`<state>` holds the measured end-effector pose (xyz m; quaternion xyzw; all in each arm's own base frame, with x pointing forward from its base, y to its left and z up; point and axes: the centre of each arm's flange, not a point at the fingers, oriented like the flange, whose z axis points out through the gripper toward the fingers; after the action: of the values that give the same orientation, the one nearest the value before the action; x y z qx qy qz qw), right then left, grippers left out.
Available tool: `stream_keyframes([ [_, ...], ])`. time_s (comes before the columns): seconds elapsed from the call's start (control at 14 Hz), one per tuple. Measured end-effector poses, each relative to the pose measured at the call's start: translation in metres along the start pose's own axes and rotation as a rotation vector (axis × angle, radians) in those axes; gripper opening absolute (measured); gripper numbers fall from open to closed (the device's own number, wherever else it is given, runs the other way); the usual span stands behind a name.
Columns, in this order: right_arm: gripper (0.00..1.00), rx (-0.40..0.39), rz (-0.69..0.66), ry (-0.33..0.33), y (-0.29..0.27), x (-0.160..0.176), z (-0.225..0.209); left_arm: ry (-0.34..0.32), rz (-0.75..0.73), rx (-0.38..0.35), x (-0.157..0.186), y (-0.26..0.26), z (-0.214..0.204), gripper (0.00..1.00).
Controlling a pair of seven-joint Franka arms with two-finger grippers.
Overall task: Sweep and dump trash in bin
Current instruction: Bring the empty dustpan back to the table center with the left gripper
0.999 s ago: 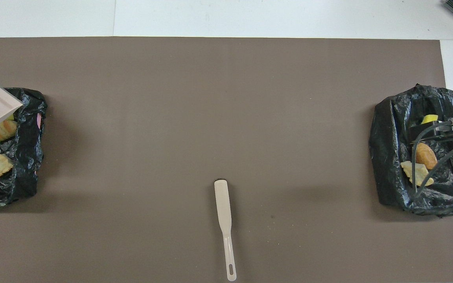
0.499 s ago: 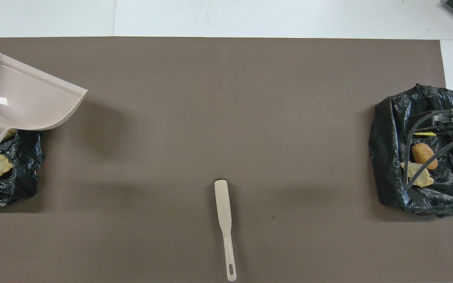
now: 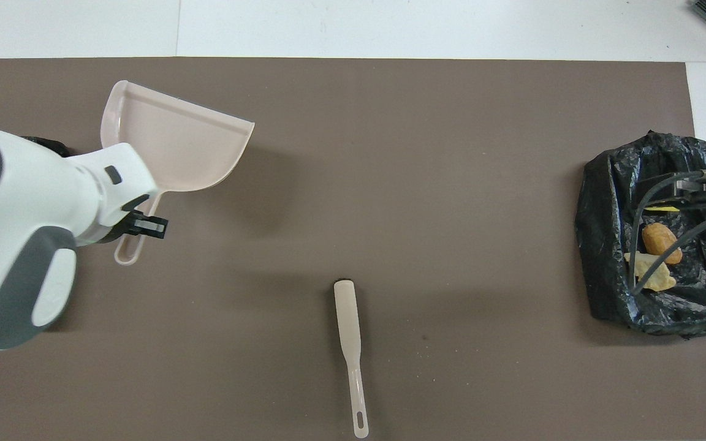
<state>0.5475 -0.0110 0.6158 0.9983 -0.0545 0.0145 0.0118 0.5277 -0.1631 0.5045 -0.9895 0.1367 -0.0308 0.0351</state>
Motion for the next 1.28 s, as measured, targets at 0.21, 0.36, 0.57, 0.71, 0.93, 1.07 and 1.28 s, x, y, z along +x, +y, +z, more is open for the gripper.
stream_keyframes([
  [0.21, 1.0, 0.0, 0.0, -0.005, 0.0, 0.0, 0.0, 0.033, -0.05, -0.026, 0.013, 0.073, 0.027, 0.31],
  [0.36, 1.0, 0.0, 0.001, -0.005, 0.0, 0.0, 0.0, 0.039, -0.072, -0.046, 0.019, 0.116, 0.053, 0.31],
  [0.57, 1.0, 0.0, 0.001, -0.005, 0.0, 0.0, 0.0, 0.047, -0.116, -0.099, 0.027, 0.145, 0.084, 0.31],
  [0.71, 1.0, 0.0, 0.001, -0.005, 0.001, -0.001, 0.001, 0.056, -0.142, -0.139, 0.03, 0.148, 0.087, 0.31],
  [0.93, 1.0, -0.001, 0.001, -0.006, 0.001, -0.001, 0.001, 0.099, -0.132, -0.184, 0.032, 0.179, 0.095, 0.31],
  [1.07, 1.0, -0.001, 0.001, -0.006, 0.001, -0.001, 0.001, 0.097, -0.107, -0.188, 0.028, 0.2, 0.104, 0.31],
  [1.28, 1.0, -0.001, 0.001, -0.006, 0.001, -0.001, 0.001, 0.099, -0.097, -0.191, 0.026, 0.209, 0.105, 0.31],
])
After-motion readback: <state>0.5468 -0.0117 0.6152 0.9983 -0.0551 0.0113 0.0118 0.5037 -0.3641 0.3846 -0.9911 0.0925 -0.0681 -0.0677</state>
